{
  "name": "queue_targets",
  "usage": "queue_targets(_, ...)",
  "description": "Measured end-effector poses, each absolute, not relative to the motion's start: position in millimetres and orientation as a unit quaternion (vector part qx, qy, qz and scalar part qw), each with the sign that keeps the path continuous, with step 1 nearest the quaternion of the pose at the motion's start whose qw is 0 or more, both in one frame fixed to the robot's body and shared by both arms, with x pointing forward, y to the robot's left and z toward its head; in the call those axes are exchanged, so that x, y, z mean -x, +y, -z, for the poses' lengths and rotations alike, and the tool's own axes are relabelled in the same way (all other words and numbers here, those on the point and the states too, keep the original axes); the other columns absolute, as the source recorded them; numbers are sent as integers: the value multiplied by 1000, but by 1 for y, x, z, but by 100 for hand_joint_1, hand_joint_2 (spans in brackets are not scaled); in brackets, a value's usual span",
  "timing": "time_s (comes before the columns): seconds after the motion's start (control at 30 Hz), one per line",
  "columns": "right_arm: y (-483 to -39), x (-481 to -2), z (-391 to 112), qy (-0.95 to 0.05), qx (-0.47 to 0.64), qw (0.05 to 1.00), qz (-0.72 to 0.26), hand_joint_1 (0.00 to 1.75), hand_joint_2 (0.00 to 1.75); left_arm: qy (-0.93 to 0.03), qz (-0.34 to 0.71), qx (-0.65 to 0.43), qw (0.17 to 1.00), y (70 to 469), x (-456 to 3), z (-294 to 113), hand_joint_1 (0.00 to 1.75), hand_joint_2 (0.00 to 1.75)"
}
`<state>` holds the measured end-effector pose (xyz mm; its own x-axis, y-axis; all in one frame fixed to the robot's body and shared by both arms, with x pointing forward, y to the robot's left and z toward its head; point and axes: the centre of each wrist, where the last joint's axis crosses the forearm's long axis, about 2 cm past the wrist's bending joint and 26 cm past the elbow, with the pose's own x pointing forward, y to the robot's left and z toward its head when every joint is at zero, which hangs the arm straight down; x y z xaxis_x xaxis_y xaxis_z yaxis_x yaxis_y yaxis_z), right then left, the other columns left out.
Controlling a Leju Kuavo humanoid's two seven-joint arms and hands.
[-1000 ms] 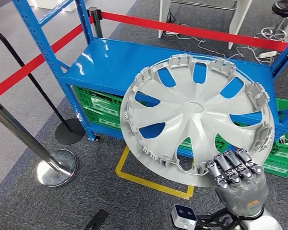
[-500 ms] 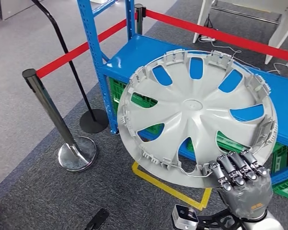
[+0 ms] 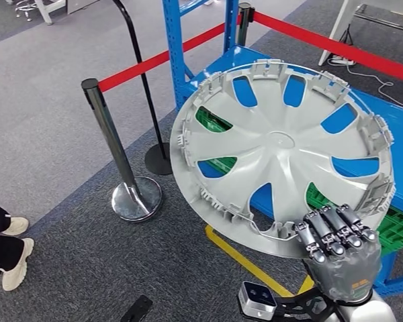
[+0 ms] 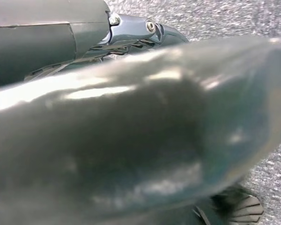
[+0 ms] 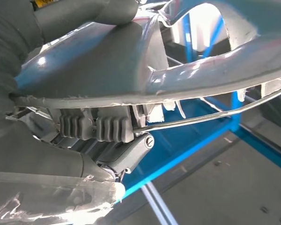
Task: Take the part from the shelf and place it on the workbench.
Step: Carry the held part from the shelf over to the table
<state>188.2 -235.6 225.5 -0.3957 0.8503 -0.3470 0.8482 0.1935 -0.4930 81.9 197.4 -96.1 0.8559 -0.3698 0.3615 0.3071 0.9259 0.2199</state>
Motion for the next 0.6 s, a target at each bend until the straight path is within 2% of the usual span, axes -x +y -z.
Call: queue_targets(0.6,-225,-196,-228,-782,533,-22,-323,175,175,-189,170,-76,964,199,-80,97,0,0)
